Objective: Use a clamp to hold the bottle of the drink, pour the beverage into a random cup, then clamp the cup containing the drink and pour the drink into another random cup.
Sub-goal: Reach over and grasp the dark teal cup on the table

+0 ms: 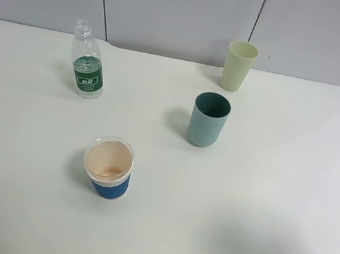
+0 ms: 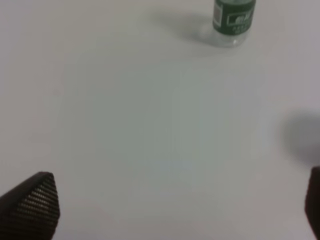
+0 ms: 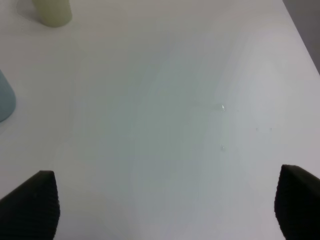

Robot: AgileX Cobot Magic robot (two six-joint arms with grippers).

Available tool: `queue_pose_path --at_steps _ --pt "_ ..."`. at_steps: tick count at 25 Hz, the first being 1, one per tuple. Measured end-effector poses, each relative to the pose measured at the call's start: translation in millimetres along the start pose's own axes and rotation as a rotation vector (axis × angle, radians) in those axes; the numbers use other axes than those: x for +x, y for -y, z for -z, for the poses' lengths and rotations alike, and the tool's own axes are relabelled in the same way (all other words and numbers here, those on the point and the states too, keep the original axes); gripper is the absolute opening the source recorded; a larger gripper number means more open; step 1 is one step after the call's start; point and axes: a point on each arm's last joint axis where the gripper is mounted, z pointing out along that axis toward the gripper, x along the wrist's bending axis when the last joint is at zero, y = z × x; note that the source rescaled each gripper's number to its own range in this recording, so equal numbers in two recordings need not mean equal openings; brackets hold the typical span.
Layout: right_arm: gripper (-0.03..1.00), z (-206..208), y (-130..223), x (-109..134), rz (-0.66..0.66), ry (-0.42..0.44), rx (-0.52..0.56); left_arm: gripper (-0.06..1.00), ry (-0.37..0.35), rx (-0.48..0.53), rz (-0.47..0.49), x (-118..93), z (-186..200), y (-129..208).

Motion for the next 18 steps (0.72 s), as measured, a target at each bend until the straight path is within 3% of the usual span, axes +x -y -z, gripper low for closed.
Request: queue_pose_path --at_steps 12,18 --pt "0.58 0.0 0.0 -0.4 0.003 0.005 0.0 1.0 0.0 -0.004 0.007 -0.2 -1.1 0.2" --pt "0.58 0.0 0.0 -0.4 0.003 0.005 0.0 1.0 -0.048 -0.001 0.071 -1.0 -0.8 0.3"
